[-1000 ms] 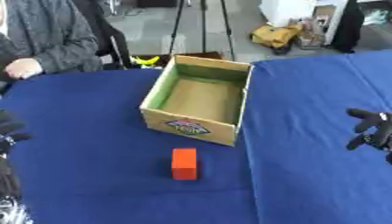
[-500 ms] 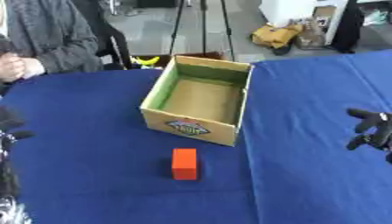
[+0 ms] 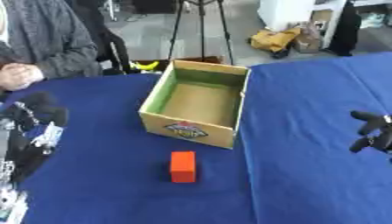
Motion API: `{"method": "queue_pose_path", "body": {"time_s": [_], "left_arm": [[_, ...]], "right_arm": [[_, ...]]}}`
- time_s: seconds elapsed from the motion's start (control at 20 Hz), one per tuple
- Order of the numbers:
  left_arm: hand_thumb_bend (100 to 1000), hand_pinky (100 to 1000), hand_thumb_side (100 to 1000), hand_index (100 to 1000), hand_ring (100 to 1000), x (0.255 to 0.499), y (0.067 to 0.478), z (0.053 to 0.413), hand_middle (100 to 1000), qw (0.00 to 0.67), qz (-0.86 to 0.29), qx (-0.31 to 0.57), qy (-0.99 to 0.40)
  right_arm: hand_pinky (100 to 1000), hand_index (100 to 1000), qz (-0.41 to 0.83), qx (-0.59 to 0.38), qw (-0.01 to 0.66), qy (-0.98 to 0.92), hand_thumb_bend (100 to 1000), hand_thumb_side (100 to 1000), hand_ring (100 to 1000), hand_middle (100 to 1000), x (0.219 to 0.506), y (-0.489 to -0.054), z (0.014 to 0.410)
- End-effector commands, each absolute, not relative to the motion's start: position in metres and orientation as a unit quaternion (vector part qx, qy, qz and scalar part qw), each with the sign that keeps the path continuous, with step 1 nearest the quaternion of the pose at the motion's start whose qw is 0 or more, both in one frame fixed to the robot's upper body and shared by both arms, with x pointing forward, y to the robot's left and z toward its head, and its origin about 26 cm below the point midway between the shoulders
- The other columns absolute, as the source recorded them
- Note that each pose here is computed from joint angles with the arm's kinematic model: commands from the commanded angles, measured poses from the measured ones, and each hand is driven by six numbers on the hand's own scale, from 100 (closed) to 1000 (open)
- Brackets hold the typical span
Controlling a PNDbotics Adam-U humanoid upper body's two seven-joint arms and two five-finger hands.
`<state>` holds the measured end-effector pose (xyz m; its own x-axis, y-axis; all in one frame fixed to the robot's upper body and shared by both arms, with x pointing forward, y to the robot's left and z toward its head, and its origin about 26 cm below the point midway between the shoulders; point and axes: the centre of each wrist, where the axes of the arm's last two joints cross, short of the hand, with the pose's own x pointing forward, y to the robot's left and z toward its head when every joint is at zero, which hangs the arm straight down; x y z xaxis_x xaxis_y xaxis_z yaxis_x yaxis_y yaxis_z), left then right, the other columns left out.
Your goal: Pick up objects on the table and place them in the box.
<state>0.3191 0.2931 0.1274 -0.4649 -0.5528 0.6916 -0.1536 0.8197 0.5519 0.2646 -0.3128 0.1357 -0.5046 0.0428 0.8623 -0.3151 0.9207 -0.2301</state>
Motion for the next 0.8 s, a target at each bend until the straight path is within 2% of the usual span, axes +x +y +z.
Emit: {"method": "queue_pose_path", "body": {"time_s": [0.05,0.4,0.5,0.6,0.8], "left_arm": [[484,592,563,788,649,0.328,0.296,0.142,669,0.456,-0.307,0.239,-0.800],[532,608,594,786,643,0.352,0.286,0.156,665,0.401,-0.476,0.257,-0.739],[541,610,608,784,640,0.359,0.272,0.157,662,0.391,-0.543,0.240,-0.703],[542,609,616,780,634,0.364,0.263,0.175,657,0.388,-0.604,0.217,-0.662],[534,605,635,774,625,0.364,0.247,0.189,648,0.382,-0.652,0.182,-0.629]], "right_arm": [[529,452,0.198,0.081,0.480,-0.851,100,843,916,554,0.263,-0.314,0.145],[529,452,0.202,0.091,0.476,-0.851,100,842,917,554,0.265,-0.311,0.146],[528,452,0.201,0.090,0.477,-0.851,100,841,917,554,0.265,-0.312,0.146],[529,452,0.200,0.089,0.477,-0.851,100,840,916,554,0.264,-0.313,0.145],[528,452,0.201,0.089,0.476,-0.852,100,834,916,554,0.264,-0.313,0.145]]}}
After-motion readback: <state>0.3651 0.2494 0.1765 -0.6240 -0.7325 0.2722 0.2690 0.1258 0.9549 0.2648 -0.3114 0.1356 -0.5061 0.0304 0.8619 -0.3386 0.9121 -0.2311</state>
